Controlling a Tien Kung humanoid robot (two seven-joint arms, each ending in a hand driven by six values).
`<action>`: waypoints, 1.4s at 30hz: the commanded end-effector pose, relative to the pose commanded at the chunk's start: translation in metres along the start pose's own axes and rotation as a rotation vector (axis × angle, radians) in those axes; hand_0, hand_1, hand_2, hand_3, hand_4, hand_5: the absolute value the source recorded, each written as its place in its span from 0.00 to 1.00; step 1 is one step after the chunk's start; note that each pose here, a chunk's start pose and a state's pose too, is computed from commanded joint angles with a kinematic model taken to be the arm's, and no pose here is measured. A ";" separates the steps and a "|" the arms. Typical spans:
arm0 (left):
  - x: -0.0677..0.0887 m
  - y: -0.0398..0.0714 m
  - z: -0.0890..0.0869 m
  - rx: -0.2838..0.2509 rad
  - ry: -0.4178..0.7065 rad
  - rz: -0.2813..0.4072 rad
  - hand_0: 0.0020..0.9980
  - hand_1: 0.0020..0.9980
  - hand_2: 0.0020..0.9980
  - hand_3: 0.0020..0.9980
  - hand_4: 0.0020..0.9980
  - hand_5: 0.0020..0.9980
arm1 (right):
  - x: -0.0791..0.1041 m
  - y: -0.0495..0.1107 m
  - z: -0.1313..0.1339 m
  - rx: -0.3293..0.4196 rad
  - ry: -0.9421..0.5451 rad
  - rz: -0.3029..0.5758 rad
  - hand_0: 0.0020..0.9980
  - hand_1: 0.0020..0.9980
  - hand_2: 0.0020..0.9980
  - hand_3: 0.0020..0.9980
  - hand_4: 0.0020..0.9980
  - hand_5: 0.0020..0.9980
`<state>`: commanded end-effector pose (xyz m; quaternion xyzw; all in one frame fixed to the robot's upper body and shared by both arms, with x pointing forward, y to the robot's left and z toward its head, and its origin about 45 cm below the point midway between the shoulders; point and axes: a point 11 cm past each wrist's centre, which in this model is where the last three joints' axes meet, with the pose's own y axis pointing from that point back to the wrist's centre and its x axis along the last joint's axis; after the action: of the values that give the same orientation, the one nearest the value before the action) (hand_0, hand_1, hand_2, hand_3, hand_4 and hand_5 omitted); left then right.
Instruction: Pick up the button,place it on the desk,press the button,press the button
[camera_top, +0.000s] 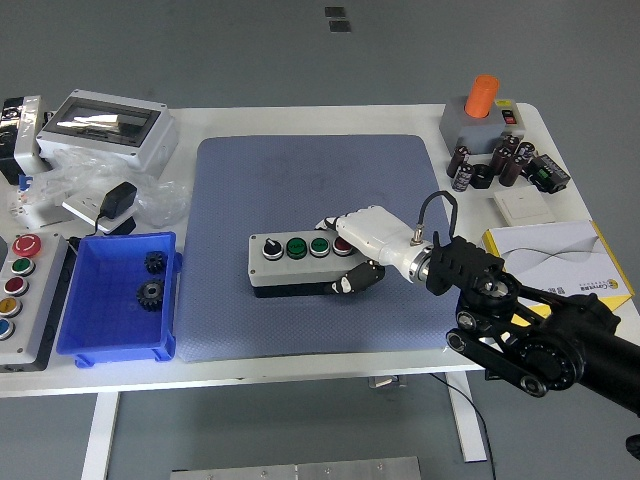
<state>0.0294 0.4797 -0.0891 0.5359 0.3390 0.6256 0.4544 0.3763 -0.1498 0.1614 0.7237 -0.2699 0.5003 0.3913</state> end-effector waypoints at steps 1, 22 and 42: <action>0.000 0.000 0.000 -0.001 0.000 0.000 0.73 0.75 0.59 0.58 0.57 0.06 | -0.001 0.000 0.000 -0.003 -0.001 -0.006 0.40 0.55 0.54 0.40 0.41 0.02; -0.002 0.000 -0.001 0.005 0.002 -0.005 0.73 0.75 0.58 0.58 0.57 0.08 | 0.004 0.002 0.005 -0.026 0.017 -0.081 0.71 0.84 0.97 1.00 0.99 0.41; -0.003 0.000 -0.004 0.011 0.005 -0.004 0.73 0.75 0.58 0.57 0.54 0.05 | 0.102 0.052 0.021 0.017 0.004 0.113 0.71 0.80 1.00 1.00 1.00 0.45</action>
<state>0.0256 0.4768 -0.0908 0.5361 0.3447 0.6240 0.4521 0.3823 -0.1959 0.2680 0.7097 -0.3055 0.5253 0.3566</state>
